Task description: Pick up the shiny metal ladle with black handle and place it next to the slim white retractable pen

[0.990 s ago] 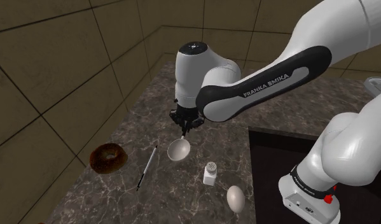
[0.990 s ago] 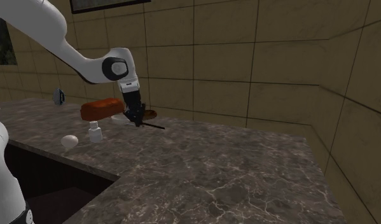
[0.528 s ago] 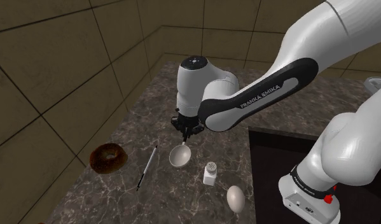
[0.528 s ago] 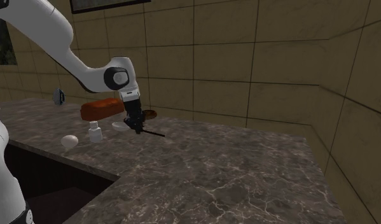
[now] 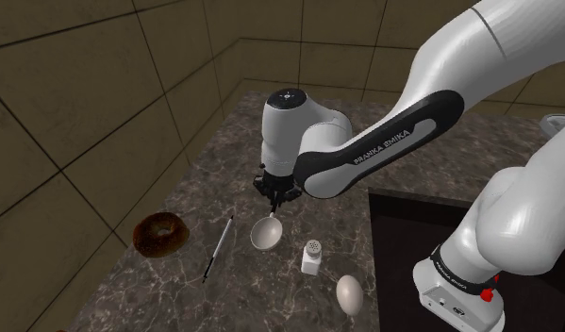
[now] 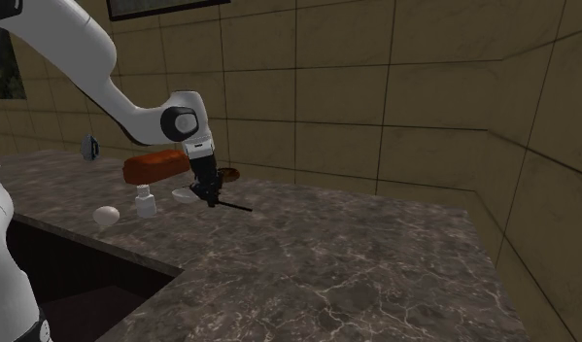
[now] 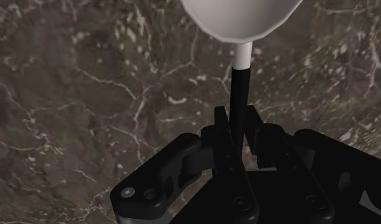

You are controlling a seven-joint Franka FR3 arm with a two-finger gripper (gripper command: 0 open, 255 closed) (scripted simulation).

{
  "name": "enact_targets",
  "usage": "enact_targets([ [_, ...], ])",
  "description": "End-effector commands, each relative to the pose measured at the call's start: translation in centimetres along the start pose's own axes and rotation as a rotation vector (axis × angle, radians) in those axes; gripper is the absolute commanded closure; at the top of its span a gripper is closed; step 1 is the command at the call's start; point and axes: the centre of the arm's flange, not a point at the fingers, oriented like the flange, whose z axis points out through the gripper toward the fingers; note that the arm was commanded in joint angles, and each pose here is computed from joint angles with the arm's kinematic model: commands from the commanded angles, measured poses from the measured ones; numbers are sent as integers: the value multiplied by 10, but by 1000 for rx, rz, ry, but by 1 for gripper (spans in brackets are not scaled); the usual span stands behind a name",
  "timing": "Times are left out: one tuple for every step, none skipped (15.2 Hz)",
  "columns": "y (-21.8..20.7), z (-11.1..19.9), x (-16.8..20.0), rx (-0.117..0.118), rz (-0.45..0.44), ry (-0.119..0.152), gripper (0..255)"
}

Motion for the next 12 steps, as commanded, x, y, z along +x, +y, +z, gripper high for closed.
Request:
enact_targets([
  [0,0,0,0,0,0,0],
  [0,0,0,0,0,0,0],
  [0,0,0,0,0,0,0],
  [0,0,0,0,0,0,0],
  [0,0,0,0,0,0,0],
  [0,0,0,0,0,0,0],
  [0,-13,0,0,0,0,0],
  [0,-26,0,0,0,0,0],
  [0,-40,0,0,0,0,0],
  [0,-50,0,0,0,0,0],
  [0,-50,0,0,0,0,0],
  [0,-50,0,0,0,0,0],
])
